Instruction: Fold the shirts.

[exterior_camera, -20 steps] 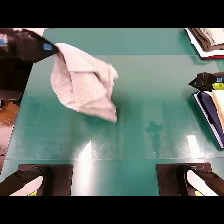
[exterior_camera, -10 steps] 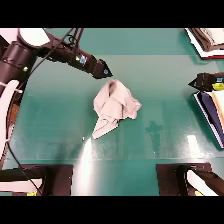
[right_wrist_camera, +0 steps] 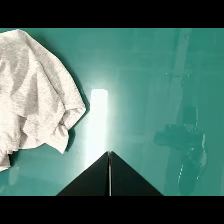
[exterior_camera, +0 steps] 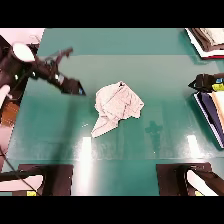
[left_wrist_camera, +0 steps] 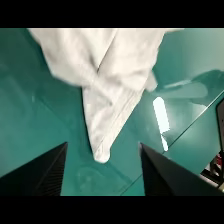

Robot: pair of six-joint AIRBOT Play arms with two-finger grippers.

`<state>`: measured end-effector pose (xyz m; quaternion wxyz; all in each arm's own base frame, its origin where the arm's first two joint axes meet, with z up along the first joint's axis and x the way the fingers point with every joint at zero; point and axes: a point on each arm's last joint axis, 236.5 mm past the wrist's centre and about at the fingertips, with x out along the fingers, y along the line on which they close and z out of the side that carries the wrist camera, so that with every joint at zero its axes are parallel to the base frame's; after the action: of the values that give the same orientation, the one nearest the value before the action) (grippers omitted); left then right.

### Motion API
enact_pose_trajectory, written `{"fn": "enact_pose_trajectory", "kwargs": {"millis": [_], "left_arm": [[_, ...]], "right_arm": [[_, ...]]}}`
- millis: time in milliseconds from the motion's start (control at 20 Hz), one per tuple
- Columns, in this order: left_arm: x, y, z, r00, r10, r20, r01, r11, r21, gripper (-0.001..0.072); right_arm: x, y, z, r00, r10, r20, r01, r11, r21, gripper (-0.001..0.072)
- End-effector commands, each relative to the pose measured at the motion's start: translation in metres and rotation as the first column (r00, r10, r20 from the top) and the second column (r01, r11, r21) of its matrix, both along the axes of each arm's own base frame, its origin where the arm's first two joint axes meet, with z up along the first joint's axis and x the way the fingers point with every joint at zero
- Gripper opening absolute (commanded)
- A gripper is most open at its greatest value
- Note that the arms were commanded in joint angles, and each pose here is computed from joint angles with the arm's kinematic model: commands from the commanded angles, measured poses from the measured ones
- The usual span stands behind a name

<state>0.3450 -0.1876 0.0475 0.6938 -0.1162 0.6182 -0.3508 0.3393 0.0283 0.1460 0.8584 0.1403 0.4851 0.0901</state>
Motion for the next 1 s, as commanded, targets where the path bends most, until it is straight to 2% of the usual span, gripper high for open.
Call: {"fn": "enact_pose_trajectory", "kwargs": {"millis": [0, 200, 400, 650, 700, 750, 800, 950], "left_arm": [[-0.052, 0.007, -0.068, 0.988, 0.090, -0.123, -0.089, 0.996, 0.007, 0.0540], [-0.087, -0.019, -0.107, 0.978, 0.105, -0.183, -0.122, 0.989, -0.081, 0.0540], [-0.097, -0.039, -0.126, 0.990, 0.075, -0.122, -0.081, 0.996, -0.042, 0.0539], [-0.097, -0.062, -0.131, 0.993, 0.088, -0.079, -0.089, 0.996, -0.019, 0.0538], [-0.097, -0.063, -0.131, 0.993, 0.087, -0.076, -0.089, 0.996, -0.018, 0.0442], [-0.096, -0.063, -0.130, 0.994, 0.085, -0.073, -0.087, 0.996, -0.019, 0.0134], [-0.094, -0.064, -0.128, 0.995, 0.082, -0.064, -0.083, 0.996, -0.021, 0.0031], [-0.083, -0.059, -0.109, 0.998, 0.042, -0.053, -0.043, 0.999, -0.004, 0.0023]], "right_arm": [[0.000, 0.000, 0.000, 1.000, 0.001, 0.002, -0.001, 1.000, 0.000, 0.0014], [0.002, 0.000, 0.001, 1.000, -0.003, 0.009, 0.003, 1.000, -0.001, 0.0014], [0.002, 0.000, 0.001, 1.000, -0.002, 0.007, 0.002, 1.000, -0.001, 0.0014], [0.002, 0.000, 0.001, 1.000, -0.001, 0.006, 0.001, 1.000, 0.001, 0.0014], [0.001, 0.000, 0.000, 1.000, 0.000, 0.004, 0.000, 1.000, 0.001, 0.0014], [0.000, 0.001, -0.001, 1.000, 0.003, -0.002, -0.003, 1.000, 0.002, 0.0014], [-0.001, 0.002, -0.001, 1.000, 0.006, -0.006, -0.006, 1.000, 0.003, 0.0014], [-0.002, 0.029, -0.006, 0.999, 0.048, -0.014, -0.046, 0.994, 0.095, 0.0016]]}}
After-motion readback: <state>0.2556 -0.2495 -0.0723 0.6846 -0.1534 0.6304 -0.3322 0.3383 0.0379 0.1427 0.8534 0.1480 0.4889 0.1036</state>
